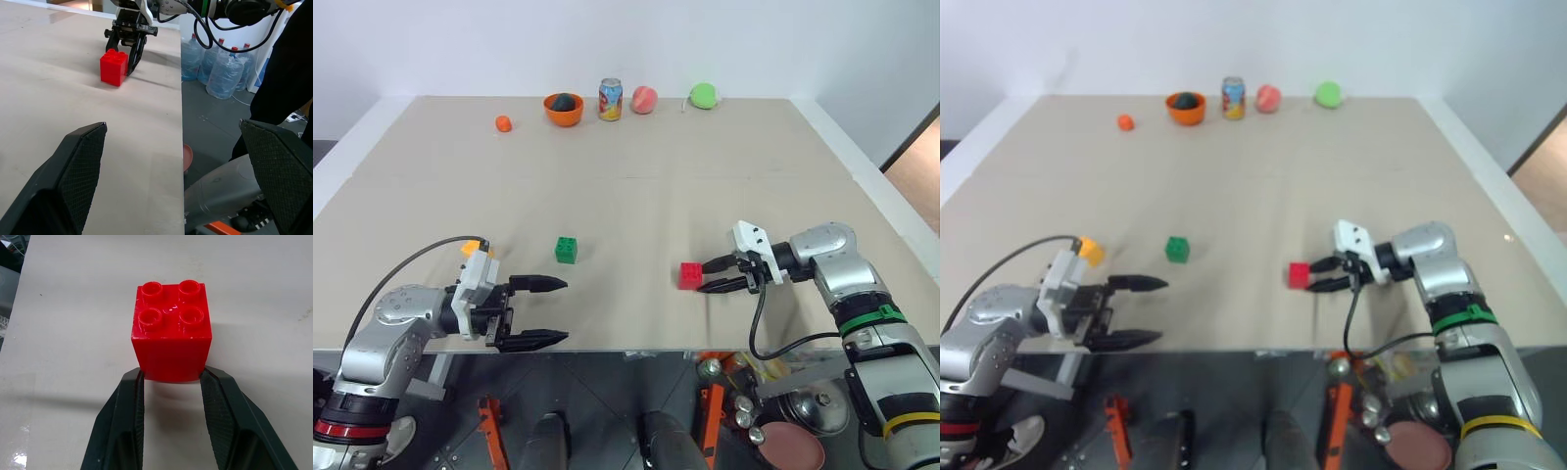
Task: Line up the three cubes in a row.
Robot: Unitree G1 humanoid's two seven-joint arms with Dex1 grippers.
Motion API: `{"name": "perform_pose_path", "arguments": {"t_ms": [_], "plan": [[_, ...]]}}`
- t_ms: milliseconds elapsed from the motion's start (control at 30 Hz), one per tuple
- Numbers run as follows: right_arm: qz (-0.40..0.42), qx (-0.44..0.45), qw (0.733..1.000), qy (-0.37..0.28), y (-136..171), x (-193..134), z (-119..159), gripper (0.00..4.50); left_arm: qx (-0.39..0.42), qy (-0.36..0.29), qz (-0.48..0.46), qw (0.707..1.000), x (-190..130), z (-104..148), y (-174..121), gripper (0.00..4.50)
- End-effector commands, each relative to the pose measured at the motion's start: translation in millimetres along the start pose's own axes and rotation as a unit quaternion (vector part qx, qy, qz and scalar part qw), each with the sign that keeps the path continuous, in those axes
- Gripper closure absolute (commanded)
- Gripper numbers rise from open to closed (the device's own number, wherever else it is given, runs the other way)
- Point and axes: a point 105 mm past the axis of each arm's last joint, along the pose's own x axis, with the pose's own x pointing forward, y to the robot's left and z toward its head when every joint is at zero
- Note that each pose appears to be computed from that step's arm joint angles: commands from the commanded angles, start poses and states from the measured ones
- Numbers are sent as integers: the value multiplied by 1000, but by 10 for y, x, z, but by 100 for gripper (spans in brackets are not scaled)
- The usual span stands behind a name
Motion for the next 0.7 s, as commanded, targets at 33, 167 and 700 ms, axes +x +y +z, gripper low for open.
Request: {"name": "perform_pose_path", "arguments": {"t_ms": [33, 167, 700], "plan": [[-1, -10, 1000, 1, -36, -10, 32, 233, 24, -11, 2, 1000, -11, 147, 0, 0], [-14, -6, 1000, 4, -92, 9, 24, 101, 22, -13, 6, 1000, -10, 146, -6, 0], [-64, -117, 987, 87, -197, -750, 237, 4, -7, 41, 102, 994, -117, -101, 107, 0]]}}
